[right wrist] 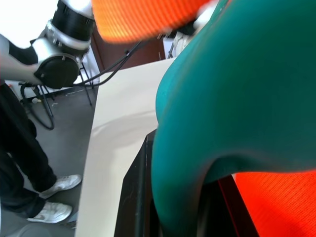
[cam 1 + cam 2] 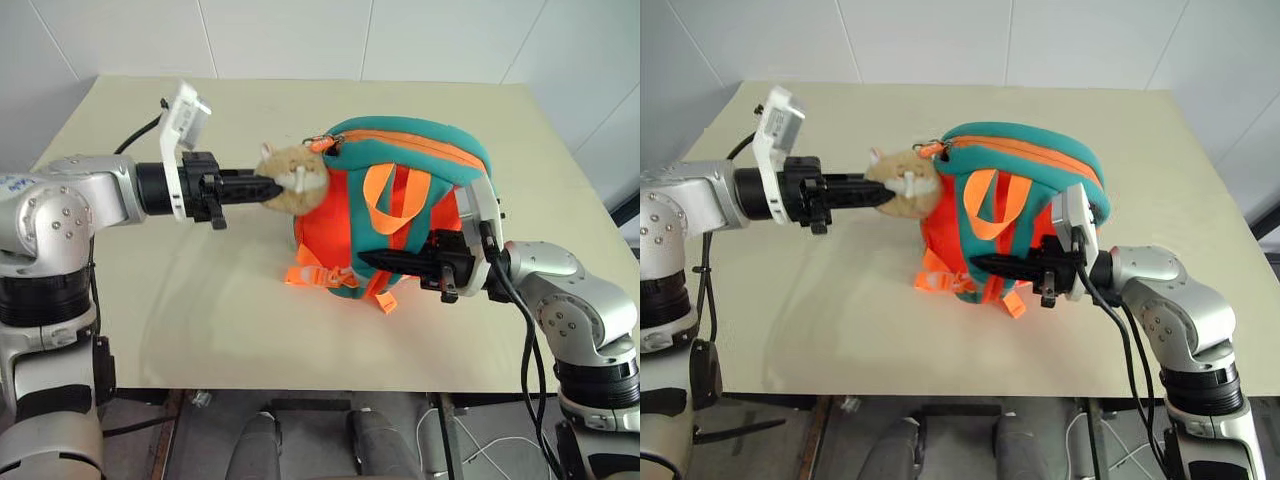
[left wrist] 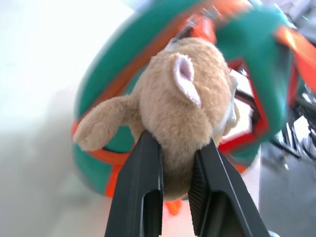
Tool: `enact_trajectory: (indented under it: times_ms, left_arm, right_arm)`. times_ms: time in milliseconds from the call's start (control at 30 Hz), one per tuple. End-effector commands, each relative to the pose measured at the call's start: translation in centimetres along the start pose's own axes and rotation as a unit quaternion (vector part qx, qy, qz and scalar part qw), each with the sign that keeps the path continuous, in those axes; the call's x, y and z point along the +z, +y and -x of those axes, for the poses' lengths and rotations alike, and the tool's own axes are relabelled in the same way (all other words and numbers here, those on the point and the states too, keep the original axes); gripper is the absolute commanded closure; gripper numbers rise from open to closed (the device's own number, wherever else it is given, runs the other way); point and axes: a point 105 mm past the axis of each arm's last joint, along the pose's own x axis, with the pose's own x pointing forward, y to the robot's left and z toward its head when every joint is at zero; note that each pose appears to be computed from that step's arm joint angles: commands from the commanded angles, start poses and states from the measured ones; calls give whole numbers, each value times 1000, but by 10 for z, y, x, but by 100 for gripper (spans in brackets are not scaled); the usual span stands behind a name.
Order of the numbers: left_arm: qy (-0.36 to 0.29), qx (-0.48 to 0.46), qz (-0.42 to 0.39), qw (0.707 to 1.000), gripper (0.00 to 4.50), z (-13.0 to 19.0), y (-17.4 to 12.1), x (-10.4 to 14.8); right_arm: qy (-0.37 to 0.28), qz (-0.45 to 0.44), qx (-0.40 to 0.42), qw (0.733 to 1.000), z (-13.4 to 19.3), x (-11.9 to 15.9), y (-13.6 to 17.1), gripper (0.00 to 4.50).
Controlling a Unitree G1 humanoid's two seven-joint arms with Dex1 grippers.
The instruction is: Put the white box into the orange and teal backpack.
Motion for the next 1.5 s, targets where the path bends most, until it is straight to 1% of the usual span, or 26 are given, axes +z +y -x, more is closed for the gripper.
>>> enact_trajectory:
  times_ms: [33, 133, 233, 300, 333, 400, 500, 700, 767, 867, 900, 967, 1000, 1033, 1067, 1100, 1133, 1167, 1233, 1300, 1367, 1400, 1500]
  left_arm:
    - [-13, 70, 18, 997, 419, 20, 25, 8]
    - [-4, 86, 30, 996, 420, 24, 34, 3]
    - [24, 118, 64, 991, 420, 29, 54, -14]
    - [54, 139, 80, 986, 420, 29, 68, -33]
    - [65, 143, 82, 984, 420, 28, 71, -40]
    - [97, 148, 89, 980, 421, 23, 79, -62]
    - [139, 122, 66, 981, 421, 9, 82, -95]
    - [173, 99, 32, 979, 421, -5, 84, -126]
    - [152, 95, 5, 984, 421, -11, 87, -125]
    - [54, 88, -35, 994, 421, -17, 88, -97]
    - [35, 87, -40, 995, 422, -17, 88, -92]
    - [16, 69, -55, 996, 422, -15, 83, -84]
    - [9, 71, -63, 995, 422, -12, 83, -82]
    - [1, 76, -70, 995, 422, -9, 84, -80]
    - [-14, 81, -80, 993, 422, -7, 84, -77]
    - [-32, 77, -69, 994, 387, -6, 83, -74]
    - [-37, 74, -61, 995, 349, -5, 81, -73]
    - [-39, 72, -56, 995, 321, -5, 80, -73]
    - [-43, 67, -66, 995, 258, 1, 76, -71]
    - [-46, 64, -70, 994, 192, -1, 73, -69]
    - [-43, 51, -49, 997, 127, 14, 71, -69]
    - [-41, 50, -46, 997, 98, 19, 72, -69]
    - [-42, 57, -53, 996, 3, 30, 75, -62]
  right_arm:
    - [-14, 21, 10, 1000, 2, 8, 10, 450]
    - [-14, 20, 9, 1000, 3, 7, 12, 450]
    - [-13, 26, -1, 1000, 6, 7, 10, 450]
    - [-15, 33, -7, 999, 8, 11, 8, 450]
    - [-15, 35, -9, 999, 8, 12, 7, 450]
    - [-15, 41, -11, 999, 9, 14, 7, 450]
    - [-15, 45, -13, 999, 8, 17, 6, 450]
    - [-10, 51, -18, 998, 7, 20, 5, 450]
    - [-7, 60, -24, 998, 7, 21, 2, 450]
    - [0, 65, -37, 997, 10, 24, 0, 450]
    - [4, 66, -41, 997, 11, 24, -1, 450]
    - [42, 53, -53, 996, 16, 18, -4, 450]
    - [64, 49, -53, 995, 18, 14, -4, 379]
    - [81, 47, -54, 994, 21, 11, -3, 356]
    - [90, 48, -55, 993, 23, 10, -3, 323]
    - [95, 49, -56, 993, 25, 10, -3, 290]
    - [95, 50, -60, 992, 27, 11, -4, 257]
    - [95, 52, -62, 992, 28, 12, -4, 221]
    - [100, 55, -68, 991, 31, 15, -4, 156]
    - [105, 55, -72, 990, 36, 17, -5, 85]
    - [133, 62, -98, 984, 51, 21, -7, 15]
    - [143, 65, -108, 982, 56, 23, -8, 0]
    - [178, 71, -159, 969, 86, 30, -15, 0]
